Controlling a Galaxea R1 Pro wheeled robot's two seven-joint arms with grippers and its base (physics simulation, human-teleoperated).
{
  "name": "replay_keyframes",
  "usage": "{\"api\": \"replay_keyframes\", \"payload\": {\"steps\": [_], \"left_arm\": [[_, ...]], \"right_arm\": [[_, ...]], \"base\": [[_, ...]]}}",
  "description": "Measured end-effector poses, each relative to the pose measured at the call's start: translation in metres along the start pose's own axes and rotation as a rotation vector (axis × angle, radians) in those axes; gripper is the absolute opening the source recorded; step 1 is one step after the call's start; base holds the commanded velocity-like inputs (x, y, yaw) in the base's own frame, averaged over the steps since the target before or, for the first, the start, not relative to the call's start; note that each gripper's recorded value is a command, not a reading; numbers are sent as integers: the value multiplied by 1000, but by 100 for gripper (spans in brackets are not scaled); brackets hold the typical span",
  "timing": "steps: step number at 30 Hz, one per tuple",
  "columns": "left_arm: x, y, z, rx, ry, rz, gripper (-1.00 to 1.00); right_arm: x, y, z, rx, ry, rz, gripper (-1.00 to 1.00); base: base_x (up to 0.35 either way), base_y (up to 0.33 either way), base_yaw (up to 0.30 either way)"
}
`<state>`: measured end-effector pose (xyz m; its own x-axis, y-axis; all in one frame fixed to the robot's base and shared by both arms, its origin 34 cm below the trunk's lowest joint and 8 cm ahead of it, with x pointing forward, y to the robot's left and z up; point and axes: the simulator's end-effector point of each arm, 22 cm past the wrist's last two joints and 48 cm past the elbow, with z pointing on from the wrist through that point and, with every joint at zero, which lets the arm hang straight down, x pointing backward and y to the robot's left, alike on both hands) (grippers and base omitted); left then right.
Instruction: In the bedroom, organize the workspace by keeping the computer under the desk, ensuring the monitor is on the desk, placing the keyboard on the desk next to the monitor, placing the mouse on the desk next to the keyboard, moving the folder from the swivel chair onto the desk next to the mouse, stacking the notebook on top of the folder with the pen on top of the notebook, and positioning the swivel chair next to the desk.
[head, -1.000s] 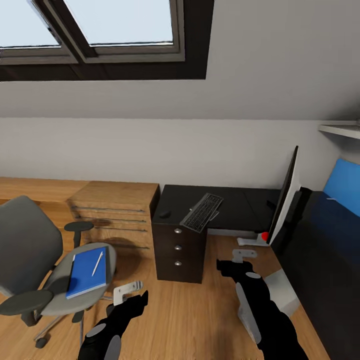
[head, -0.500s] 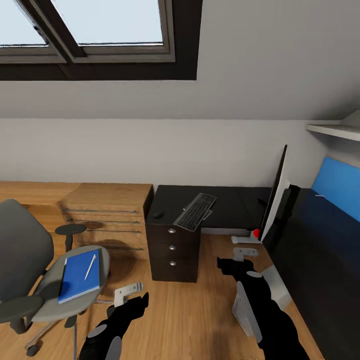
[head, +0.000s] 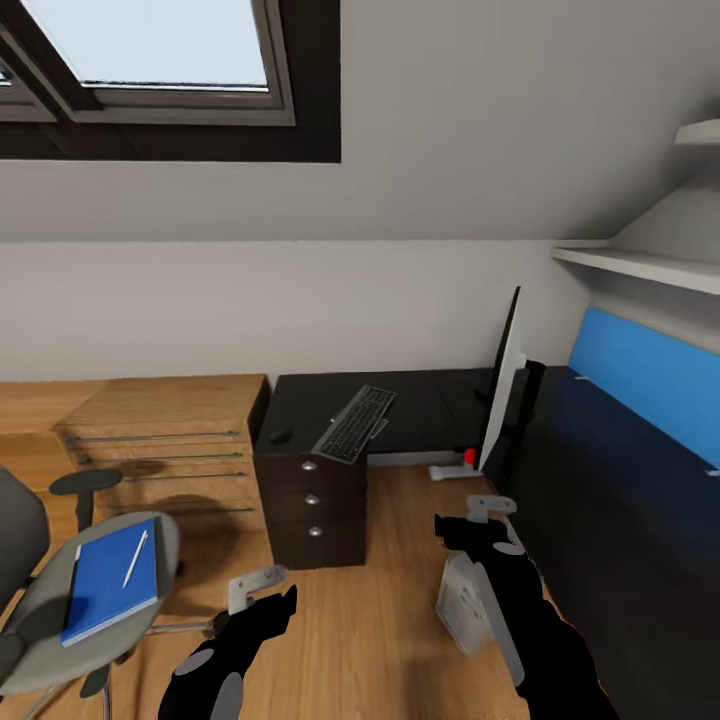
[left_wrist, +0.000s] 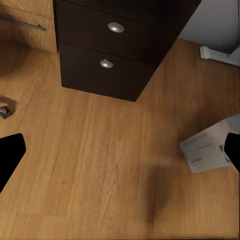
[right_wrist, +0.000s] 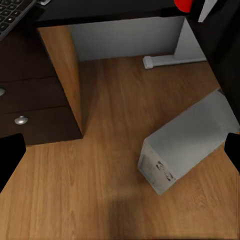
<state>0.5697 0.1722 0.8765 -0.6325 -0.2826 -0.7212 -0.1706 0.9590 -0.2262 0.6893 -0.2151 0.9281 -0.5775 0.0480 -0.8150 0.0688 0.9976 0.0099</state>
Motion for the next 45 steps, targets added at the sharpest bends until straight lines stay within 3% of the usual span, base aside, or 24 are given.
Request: {"api": "replay_keyframes", "payload": {"steps": [13, 45], "left_arm": [[-2, 0, -1, -1, -5, 0, 100], [-7, -2, -3, 6, -16, 0, 100]], "right_arm": [[-10, -5, 0, 11, -45, 1, 100], [-18, -9, -2, 20, -75, 7, 100]], "base": [[0, 0, -231], [0, 0, -25]]}}
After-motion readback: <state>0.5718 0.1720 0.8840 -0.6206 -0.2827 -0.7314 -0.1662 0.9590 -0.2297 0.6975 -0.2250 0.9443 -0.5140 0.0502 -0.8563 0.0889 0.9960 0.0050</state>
